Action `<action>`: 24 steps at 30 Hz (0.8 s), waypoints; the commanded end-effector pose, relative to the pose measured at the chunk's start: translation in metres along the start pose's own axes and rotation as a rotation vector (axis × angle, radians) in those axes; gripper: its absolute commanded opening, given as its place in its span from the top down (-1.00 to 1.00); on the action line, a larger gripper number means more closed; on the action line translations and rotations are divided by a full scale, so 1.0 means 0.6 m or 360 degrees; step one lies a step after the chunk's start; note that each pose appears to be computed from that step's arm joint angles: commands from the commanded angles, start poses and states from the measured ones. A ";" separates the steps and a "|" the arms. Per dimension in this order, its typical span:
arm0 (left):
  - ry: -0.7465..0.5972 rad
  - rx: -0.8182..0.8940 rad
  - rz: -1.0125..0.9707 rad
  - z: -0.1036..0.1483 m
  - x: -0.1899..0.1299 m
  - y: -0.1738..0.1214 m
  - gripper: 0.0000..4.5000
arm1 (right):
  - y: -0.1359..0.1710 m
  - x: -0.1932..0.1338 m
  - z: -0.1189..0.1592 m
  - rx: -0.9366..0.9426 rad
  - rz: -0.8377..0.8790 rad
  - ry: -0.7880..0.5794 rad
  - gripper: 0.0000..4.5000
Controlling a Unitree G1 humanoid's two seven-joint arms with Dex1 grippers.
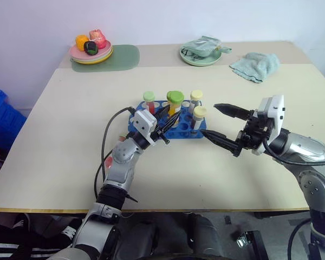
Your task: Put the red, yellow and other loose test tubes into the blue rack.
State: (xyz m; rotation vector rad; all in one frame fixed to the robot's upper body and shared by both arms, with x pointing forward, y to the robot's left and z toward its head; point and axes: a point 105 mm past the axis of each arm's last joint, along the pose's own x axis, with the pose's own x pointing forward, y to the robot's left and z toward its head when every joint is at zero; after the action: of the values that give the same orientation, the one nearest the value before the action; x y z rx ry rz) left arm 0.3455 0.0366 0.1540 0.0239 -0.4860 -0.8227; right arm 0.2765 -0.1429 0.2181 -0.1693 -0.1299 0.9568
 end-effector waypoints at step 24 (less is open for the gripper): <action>-0.0013 0.0042 0.0001 -0.001 -0.006 0.000 0.52 | -0.005 -0.022 -0.004 -0.0079 -0.0018 -0.0022 -1.00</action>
State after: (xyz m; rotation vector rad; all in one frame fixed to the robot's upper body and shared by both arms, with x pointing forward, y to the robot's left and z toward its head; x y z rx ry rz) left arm 0.3413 0.0345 0.1472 0.0317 -0.4844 -0.8284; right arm 0.2736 -0.1535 0.2048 -0.1804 -0.1135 0.9520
